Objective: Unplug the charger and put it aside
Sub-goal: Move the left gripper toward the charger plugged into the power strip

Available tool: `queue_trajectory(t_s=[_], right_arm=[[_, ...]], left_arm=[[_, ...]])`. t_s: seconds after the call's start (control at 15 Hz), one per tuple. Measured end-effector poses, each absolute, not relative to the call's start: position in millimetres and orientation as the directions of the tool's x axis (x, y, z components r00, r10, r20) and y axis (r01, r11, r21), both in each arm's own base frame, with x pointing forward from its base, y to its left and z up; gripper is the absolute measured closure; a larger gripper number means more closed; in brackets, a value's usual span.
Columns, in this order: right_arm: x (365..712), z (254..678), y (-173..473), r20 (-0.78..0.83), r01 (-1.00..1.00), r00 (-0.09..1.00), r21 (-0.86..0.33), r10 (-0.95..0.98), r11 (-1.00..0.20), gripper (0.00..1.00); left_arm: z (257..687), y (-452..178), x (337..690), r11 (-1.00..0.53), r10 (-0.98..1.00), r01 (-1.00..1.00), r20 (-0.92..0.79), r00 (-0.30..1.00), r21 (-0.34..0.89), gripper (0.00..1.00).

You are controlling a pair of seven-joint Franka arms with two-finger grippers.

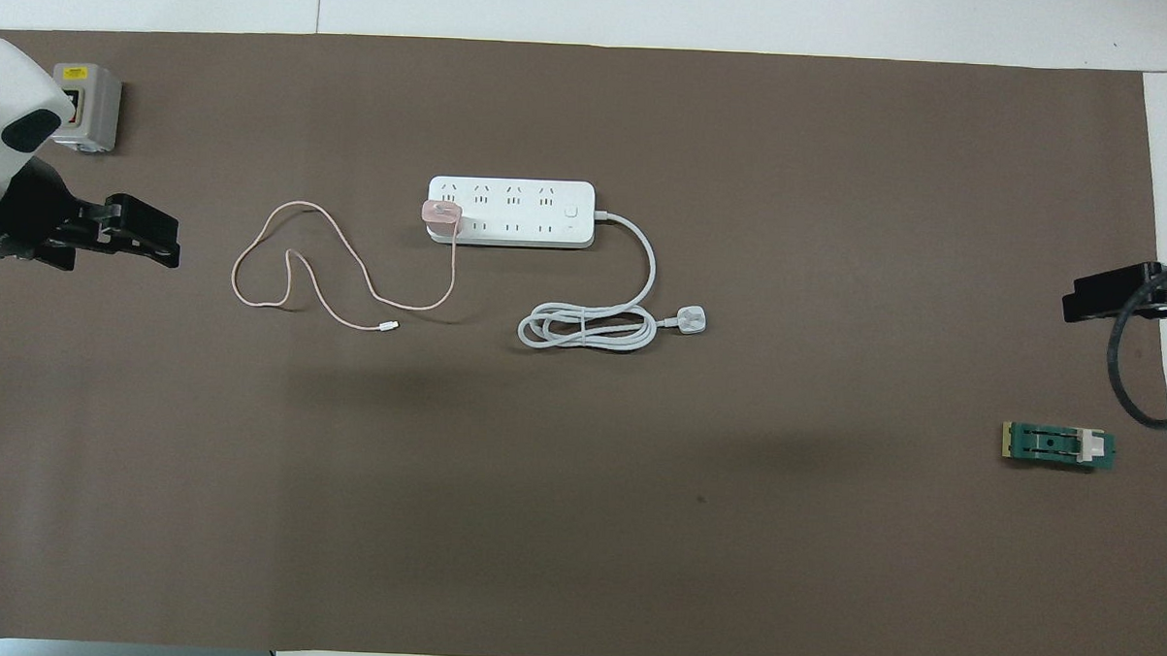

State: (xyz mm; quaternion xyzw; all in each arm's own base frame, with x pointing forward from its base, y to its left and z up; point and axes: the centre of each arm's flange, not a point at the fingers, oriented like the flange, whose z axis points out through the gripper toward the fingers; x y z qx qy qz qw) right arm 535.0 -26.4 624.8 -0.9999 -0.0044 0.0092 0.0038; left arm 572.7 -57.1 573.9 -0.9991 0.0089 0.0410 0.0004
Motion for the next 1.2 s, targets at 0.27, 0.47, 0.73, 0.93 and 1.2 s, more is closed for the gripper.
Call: queue_trajectory(t_s=[0.27, 0.47, 0.73, 0.93, 1.2], right_arm=[[535, 625, -26, -0.018, 0.009, 1.000, -0.008, 0.009, -1.000, 0.00], [535, 625, -26, -0.018, 0.009, 1.000, -0.008, 0.009, -1.000, 0.00], [535, 625, -26, -0.018, 0.009, 1.000, -0.008, 0.009, -1.000, 0.00], [535, 625, -26, -0.019, 0.009, 1.000, -0.008, 0.009, -1.000, 0.00], [535, 605, -15, -0.058, -0.049, 0.997, -0.033, -0.047, -0.998, 0.00]], left_arm=[[574, -57, 573, -1.000, -0.014, -0.014, -0.081, 0.997, 0.000, 0.00], [573, -58, 576, -0.997, 0.075, 0.075, -0.065, 0.995, -0.003, 0.00], [567, -76, 585, -0.963, 0.268, 0.268, -0.025, 0.963, 0.001, 0.00], [555, -103, 594, -0.881, 0.474, 0.474, -0.001, 0.881, 0.015, 0.00], [514, -144, 611, -0.727, 0.686, 0.686, -0.006, 0.727, 0.021, 0.00]])
